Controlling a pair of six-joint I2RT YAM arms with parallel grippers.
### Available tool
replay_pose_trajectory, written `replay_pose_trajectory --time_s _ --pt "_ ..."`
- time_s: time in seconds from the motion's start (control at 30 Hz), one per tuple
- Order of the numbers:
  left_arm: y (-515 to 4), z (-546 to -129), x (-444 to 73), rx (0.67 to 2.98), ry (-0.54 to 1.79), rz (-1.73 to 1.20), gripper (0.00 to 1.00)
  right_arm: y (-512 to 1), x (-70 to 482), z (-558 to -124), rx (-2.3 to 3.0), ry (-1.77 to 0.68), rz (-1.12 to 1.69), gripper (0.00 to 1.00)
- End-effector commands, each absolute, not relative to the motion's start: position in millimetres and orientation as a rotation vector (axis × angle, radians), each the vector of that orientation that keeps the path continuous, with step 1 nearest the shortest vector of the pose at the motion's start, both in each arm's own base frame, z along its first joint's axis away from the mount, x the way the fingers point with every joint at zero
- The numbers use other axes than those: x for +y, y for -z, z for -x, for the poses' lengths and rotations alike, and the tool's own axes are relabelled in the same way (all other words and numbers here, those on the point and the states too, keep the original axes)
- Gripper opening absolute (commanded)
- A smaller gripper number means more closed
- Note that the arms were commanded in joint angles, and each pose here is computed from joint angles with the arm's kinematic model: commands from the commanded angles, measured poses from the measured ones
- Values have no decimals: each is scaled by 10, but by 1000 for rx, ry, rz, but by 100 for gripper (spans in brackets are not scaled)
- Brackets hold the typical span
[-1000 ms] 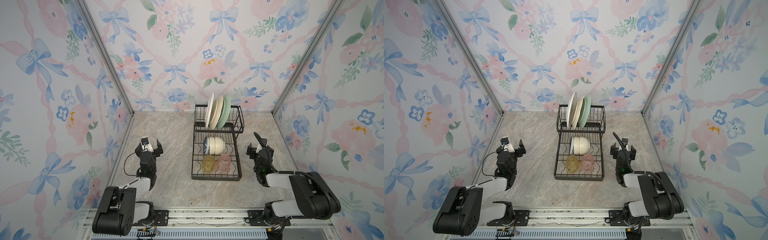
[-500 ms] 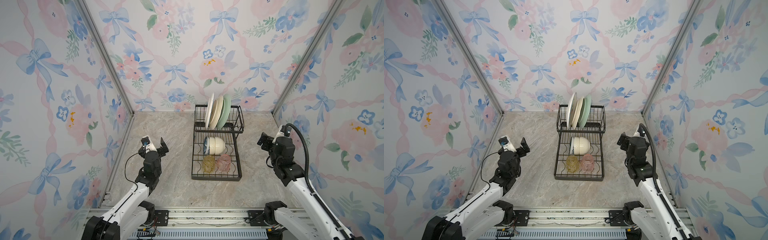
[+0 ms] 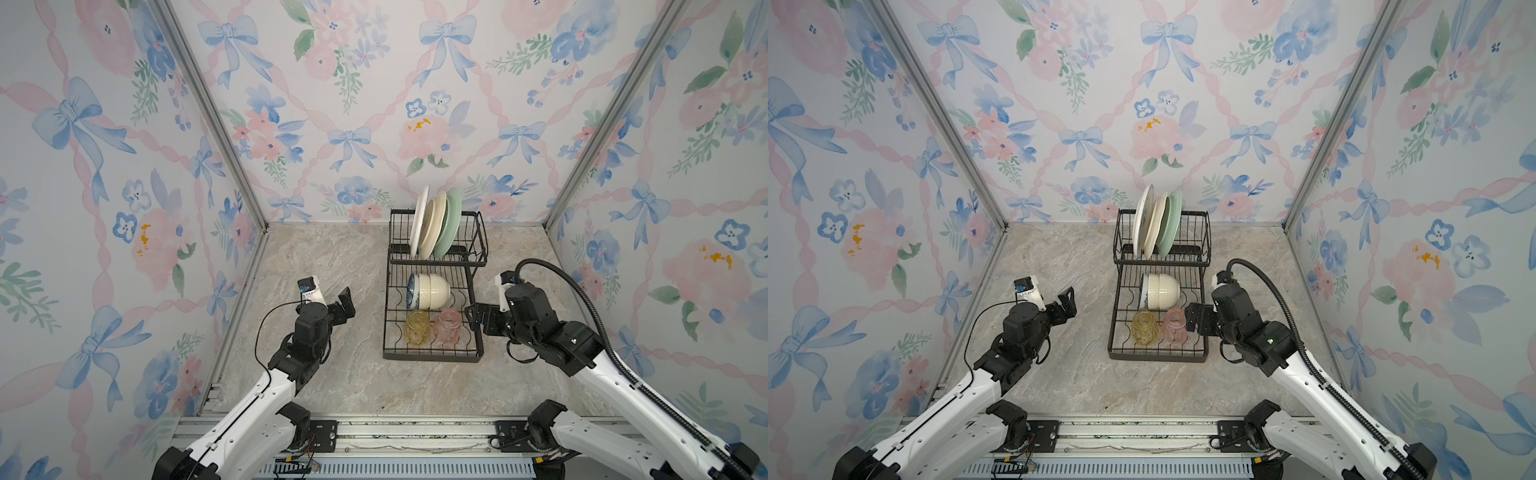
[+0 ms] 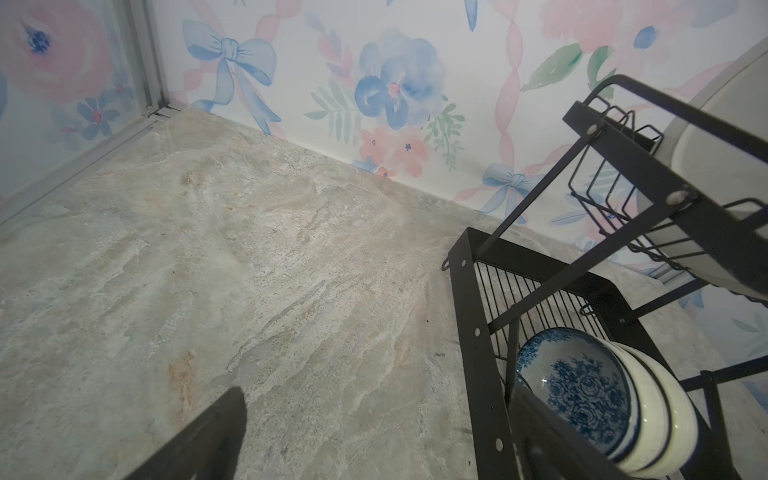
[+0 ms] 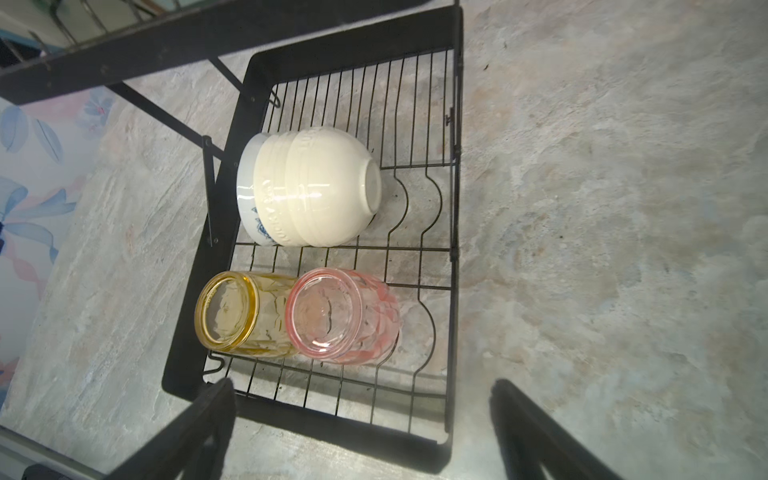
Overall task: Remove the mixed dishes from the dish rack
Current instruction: 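Reach the right gripper over the pink glass while the left arm rises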
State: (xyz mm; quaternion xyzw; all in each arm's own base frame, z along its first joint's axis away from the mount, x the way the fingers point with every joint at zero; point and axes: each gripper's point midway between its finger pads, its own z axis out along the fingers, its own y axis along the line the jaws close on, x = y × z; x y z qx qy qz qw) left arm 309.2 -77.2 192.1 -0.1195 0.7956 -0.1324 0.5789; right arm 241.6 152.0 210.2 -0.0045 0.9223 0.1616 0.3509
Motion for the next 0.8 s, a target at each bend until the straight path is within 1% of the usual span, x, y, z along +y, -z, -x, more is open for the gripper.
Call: replay_pose_trajectory --time_s 0.0,0.1,0.3,0.5,0.57,0.63,0.73,0.77 --pt "-1984 -3043 -909 1871 396 251 98 -1990 1571 -2370 2464 -304 47 97" --pt "-2004 -3050 -919 1866 402 261 98 -1914 1762 -2400 2485 -291 136 97" --pt "-2123 -3089 -968 1852 419 244 98 -1680 1938 -2531 2558 -237 163 97" --pt "-2095 -3050 -998 1856 450 239 98 -1581 2138 -2614 2574 -296 184 99" --pt "-2095 -3043 -1006 1856 457 235 98 -1546 2155 -2643 2584 -289 176 95" --pt "-2093 -3037 -1006 1856 458 235 98 -1492 2176 -2657 2607 -274 172 95" --pt "-2111 -3028 -1011 1852 464 230 98 -1425 2185 -2675 2631 -251 173 89" --pt "-2118 -3024 -1010 1850 465 228 98 -1406 2180 -2682 2636 -241 169 89"
